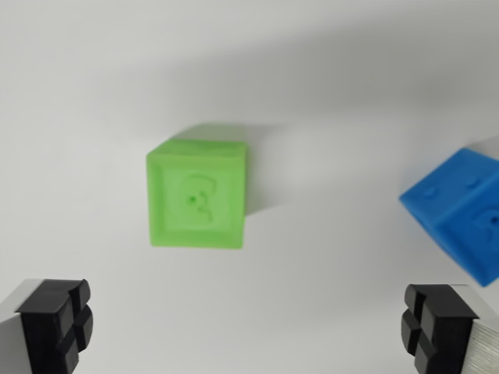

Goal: Stack cube

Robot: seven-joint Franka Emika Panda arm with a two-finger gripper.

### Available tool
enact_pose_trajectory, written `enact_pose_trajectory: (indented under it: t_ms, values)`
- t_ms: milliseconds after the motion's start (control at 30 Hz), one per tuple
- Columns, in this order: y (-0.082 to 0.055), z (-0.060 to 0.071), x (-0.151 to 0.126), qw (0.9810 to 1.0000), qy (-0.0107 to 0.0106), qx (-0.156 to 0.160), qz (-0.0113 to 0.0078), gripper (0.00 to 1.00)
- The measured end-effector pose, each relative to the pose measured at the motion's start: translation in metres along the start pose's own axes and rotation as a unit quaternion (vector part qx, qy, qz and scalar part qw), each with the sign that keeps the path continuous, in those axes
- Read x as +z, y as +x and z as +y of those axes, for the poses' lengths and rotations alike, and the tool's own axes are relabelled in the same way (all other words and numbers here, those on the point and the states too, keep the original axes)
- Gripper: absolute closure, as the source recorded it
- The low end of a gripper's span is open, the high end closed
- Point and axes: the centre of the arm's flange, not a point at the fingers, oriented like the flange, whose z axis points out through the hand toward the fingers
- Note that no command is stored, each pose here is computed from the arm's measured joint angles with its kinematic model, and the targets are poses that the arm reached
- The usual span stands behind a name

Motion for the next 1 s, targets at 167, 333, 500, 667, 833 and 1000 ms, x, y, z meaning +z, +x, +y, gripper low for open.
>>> enact_pose_trajectory:
  t_ms: [167,333,500,667,833,1000]
  values:
    - [-0.01,-0.004,0.017,0.9999,-0.0034,0.009,-0.0015,0.0]
    - [-0.019,-0.008,0.032,0.9998,-0.0069,0.017,-0.0028,0.0]
    - [-0.028,-0.013,0.048,0.9996,-0.0094,0.027,-0.0035,0.0]
    - [-0.033,-0.015,0.067,0.9995,-0.0104,0.029,-0.0041,0.0]
    - [-0.031,-0.014,0.089,0.9995,-0.0115,0.03,-0.004,0.0]
    - [-0.032,-0.013,0.109,0.9995,-0.0116,0.03,-0.0042,0.0]
